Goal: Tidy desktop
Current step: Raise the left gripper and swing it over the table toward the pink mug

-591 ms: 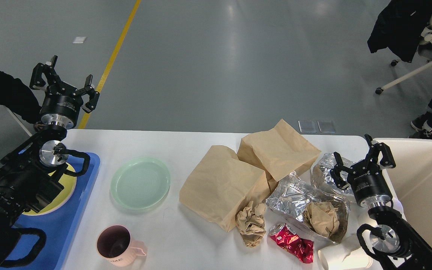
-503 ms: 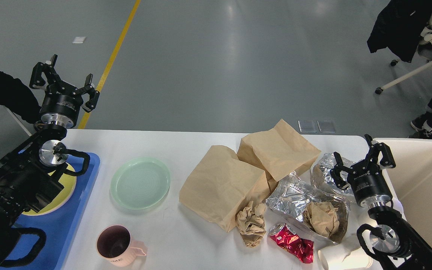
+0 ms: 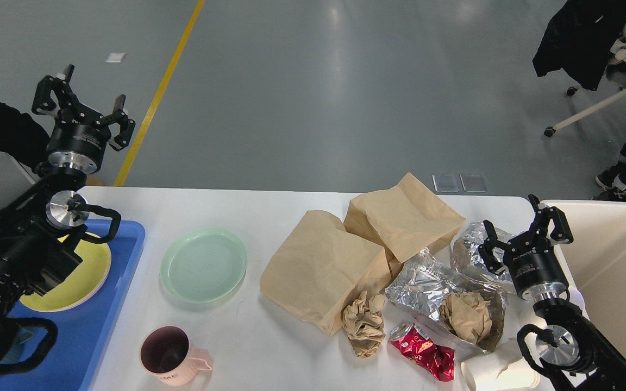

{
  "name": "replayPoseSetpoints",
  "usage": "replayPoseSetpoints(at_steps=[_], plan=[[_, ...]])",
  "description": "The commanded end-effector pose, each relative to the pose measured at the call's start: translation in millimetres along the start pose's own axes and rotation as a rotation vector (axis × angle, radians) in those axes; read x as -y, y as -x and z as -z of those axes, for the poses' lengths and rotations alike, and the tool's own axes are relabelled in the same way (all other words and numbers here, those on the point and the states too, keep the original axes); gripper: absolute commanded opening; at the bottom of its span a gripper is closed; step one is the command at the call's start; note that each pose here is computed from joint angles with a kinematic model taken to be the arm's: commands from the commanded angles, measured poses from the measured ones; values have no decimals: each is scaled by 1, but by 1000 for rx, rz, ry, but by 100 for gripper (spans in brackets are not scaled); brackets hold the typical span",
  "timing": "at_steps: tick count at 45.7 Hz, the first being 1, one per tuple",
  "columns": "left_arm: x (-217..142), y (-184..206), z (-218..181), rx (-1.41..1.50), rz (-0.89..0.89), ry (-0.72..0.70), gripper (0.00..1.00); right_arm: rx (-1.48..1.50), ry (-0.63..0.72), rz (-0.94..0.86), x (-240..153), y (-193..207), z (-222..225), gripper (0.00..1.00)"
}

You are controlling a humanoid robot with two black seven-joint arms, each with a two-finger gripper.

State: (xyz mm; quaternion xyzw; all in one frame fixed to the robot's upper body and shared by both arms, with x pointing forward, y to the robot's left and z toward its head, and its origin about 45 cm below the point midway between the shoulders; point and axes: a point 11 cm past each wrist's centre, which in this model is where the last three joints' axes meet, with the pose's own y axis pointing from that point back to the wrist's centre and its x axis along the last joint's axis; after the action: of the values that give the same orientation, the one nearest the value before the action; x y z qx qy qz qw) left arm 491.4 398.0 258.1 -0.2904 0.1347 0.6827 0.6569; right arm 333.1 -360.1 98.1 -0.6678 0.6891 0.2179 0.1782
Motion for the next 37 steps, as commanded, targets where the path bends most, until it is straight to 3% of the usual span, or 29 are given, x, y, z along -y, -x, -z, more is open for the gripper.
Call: replayPoseSetpoints(at_steps=[1,13,18,23,32,37], plan=[[9,-15,-27,193,-71,-13,96,0,0,0,0,0,0,100],[58,42,-104,545,6,48,96,0,0,0,0,0,0,100],[75,85,-121,650,110,59,96,0,0,0,0,0,0,100],[82,116,-107,839,224,-12,96,0,0,0,0,0,0,100],[75,160,-60,1218,516,-265,96,0,-1,1,1,0,0,100],[67,160,-50,1335,587,-364,96,0,0,0,0,0,0,100]])
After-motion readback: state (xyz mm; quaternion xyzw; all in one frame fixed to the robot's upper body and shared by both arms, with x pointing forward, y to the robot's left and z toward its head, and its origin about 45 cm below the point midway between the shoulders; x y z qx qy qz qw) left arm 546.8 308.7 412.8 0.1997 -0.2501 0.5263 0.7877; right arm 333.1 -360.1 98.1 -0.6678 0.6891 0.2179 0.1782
